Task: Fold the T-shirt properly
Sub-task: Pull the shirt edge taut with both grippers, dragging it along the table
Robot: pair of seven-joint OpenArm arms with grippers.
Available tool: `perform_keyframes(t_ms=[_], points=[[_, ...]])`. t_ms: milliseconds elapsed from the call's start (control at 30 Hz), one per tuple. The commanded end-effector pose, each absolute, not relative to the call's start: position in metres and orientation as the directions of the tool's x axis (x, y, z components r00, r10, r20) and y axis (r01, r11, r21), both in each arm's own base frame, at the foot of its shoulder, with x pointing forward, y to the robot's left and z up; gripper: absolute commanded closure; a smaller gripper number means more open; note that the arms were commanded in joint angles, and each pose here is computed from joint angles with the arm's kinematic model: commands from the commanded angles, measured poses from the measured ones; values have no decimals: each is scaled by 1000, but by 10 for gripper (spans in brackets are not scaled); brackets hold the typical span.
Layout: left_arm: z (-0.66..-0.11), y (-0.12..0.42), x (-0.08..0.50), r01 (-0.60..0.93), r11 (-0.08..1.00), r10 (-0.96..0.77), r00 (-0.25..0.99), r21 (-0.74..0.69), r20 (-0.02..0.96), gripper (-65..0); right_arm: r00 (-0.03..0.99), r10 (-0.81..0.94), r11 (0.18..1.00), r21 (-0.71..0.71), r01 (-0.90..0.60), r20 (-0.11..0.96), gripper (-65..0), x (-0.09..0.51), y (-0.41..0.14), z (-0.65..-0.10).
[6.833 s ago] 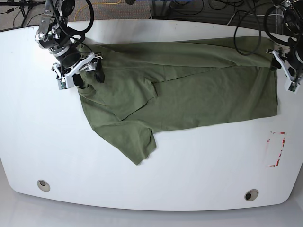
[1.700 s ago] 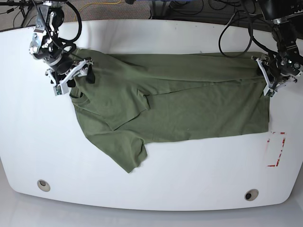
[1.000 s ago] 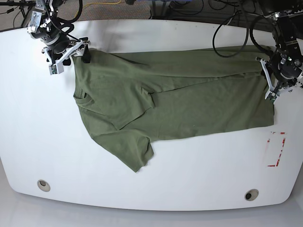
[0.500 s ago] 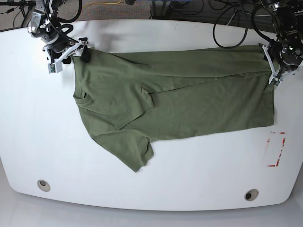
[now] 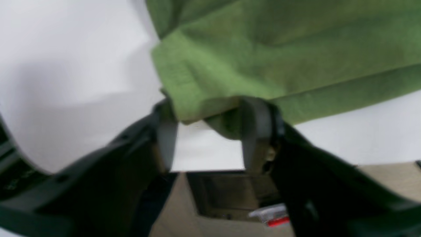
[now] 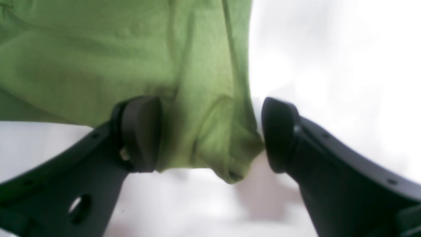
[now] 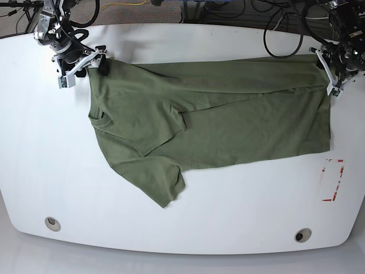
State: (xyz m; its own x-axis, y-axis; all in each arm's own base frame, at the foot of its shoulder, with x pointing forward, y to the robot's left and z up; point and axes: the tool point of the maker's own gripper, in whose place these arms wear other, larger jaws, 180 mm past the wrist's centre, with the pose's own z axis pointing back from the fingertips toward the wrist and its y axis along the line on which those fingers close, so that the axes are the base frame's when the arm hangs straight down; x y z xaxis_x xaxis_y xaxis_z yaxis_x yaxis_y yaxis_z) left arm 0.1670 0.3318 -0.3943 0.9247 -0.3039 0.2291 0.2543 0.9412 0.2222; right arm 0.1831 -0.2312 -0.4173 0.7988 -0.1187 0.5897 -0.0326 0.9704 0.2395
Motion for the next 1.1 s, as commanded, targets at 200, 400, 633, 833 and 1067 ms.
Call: perform_keyframes(t_ms=[200,400,633,833,1067], points=[[-415,335,169,226,961,-264,925,161,274,-339,791,-93,972,226,-58,604,-453,187,-230,-408],[-417,337,167,226,961,-263,928,163,264,-335,795,-87,975,216,-57,601,-420,186,-233,-409],[-417,343,167,266,948,-302,924,177,233,-183,795,-85,976,212,-55,600,-185,186,-235,-409],[-421,348,164,282,943,-314,928,174,202,-115,797,-85,976,212,-55,598,-143,185,-235,-410],[-413,358,167,291,934,-331,923,205,195,-110,810,-64,979,195,-62,583,-84,179,-241,-411]])
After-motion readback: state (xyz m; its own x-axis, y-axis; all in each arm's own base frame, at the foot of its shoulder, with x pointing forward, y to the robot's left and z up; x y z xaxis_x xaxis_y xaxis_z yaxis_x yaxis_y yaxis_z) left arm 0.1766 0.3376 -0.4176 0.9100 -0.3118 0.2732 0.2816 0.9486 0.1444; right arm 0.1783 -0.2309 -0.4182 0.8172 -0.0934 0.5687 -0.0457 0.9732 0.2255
